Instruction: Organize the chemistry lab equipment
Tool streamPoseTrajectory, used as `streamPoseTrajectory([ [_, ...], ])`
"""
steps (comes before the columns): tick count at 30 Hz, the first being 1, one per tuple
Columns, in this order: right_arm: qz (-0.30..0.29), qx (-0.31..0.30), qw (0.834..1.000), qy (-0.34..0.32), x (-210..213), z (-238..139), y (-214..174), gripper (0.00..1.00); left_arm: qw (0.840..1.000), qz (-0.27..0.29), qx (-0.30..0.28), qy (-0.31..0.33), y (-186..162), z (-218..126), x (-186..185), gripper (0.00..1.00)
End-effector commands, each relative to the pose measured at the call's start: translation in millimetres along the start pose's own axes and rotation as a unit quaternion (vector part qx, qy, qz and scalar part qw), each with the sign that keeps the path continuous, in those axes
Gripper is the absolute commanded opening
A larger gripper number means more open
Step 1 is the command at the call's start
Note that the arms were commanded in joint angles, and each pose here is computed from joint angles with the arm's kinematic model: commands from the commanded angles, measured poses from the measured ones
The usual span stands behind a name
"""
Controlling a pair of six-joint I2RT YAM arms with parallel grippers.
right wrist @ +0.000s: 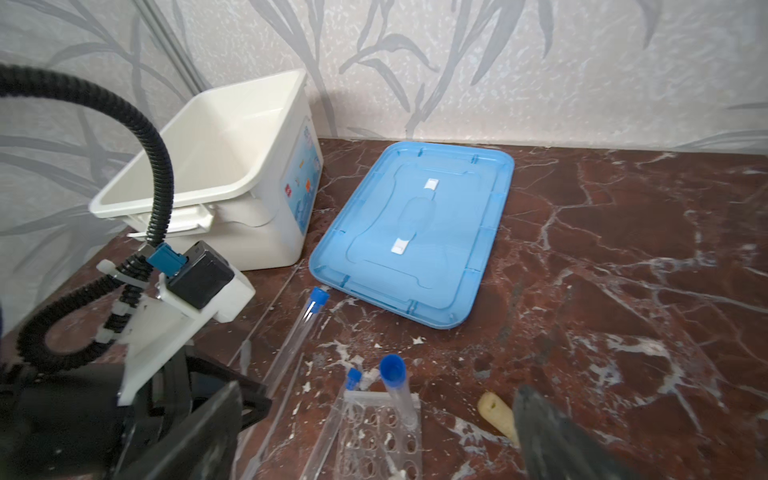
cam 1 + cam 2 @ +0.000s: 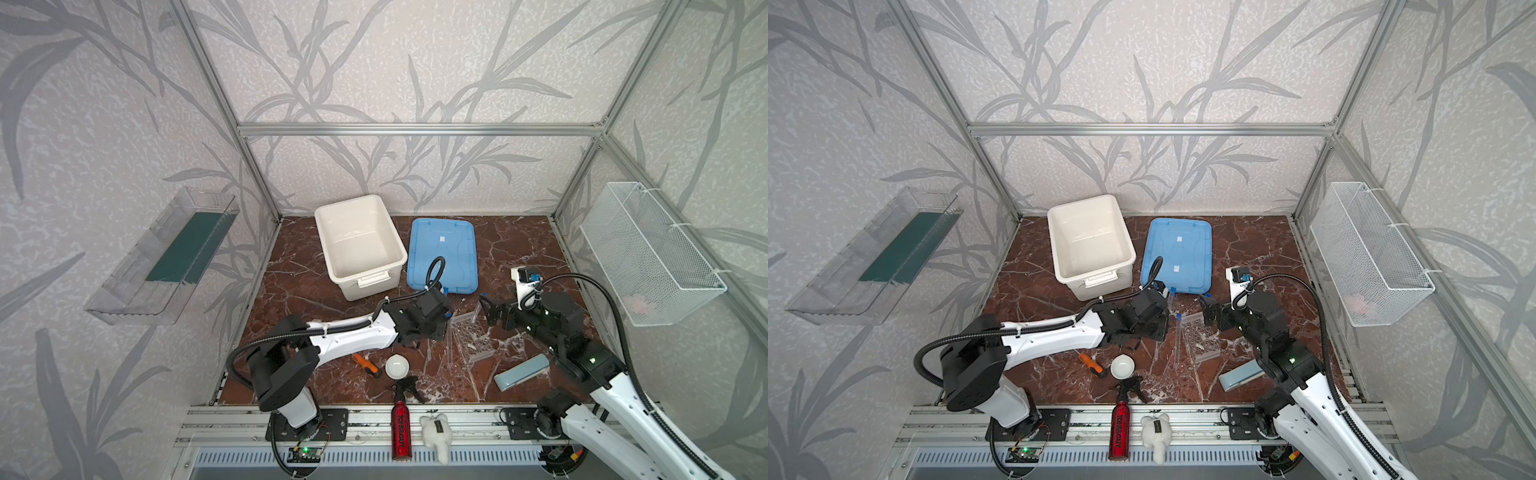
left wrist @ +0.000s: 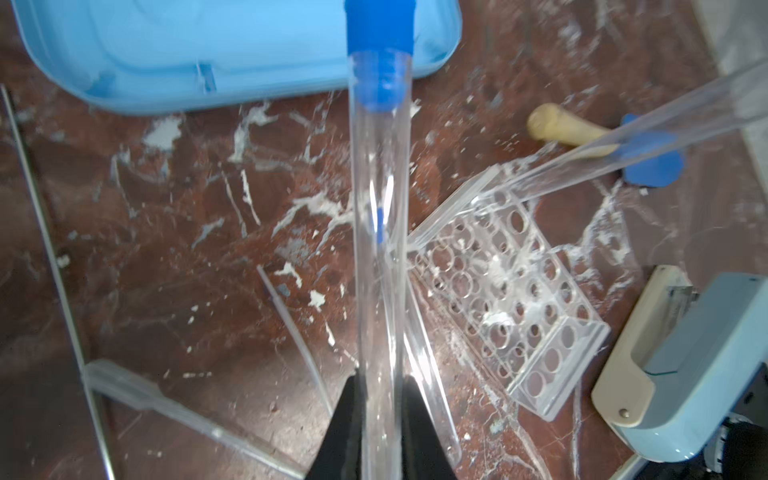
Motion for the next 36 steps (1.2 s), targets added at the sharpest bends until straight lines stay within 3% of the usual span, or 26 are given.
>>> streamPoseTrajectory([
  [1, 0.035, 0.037, 0.995, 0.08, 24.6, -4.9, 22.1, 1.0, 0.991, 0.034, -0.127, -0.034, 28.7, -27.3, -6.4, 0.14],
  [6, 0.084, 0.127, 0.981, 0.118, 40.6, 12.5, 44.2, 0.97, 0.98, 0.062, -0.187, -0.036, 29.7, -46.8, -3.8, 0.15],
  [10, 0.094, 0.176, 0.973, 0.114, 46.2, 39.2, 54.6, 0.88, 0.974, 0.068, -0.211, -0.042, 28.8, -54.2, -3.8, 0.15],
  [19, 0.111, 0.211, 0.962, 0.136, 52.4, 88.4, 52.9, 0.62, 0.971, 0.066, -0.224, -0.045, 25.2, -54.3, -10.4, 0.15],
  [30, 0.13, 0.233, 0.954, 0.135, 44.4, 100.3, 35.8, 0.29, 0.973, 0.081, -0.215, -0.036, 25.1, -46.9, -19.1, 0.15],
  [36, 0.128, 0.235, 0.955, 0.13, 41.7, 96.0, 30.8, 0.26, 0.974, 0.078, -0.208, -0.031, 26.0, -42.4, -20.8, 0.15],
])
Point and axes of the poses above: each gripper's point midway between its finger pads, its own z axis out along the fingers, its own x axis along the line the jaws close on, y = z × x, the point moved 9 cm from there along -z, back along the fingers, and after that the axes turned 14 degrees about z, right-handed, at the moved point
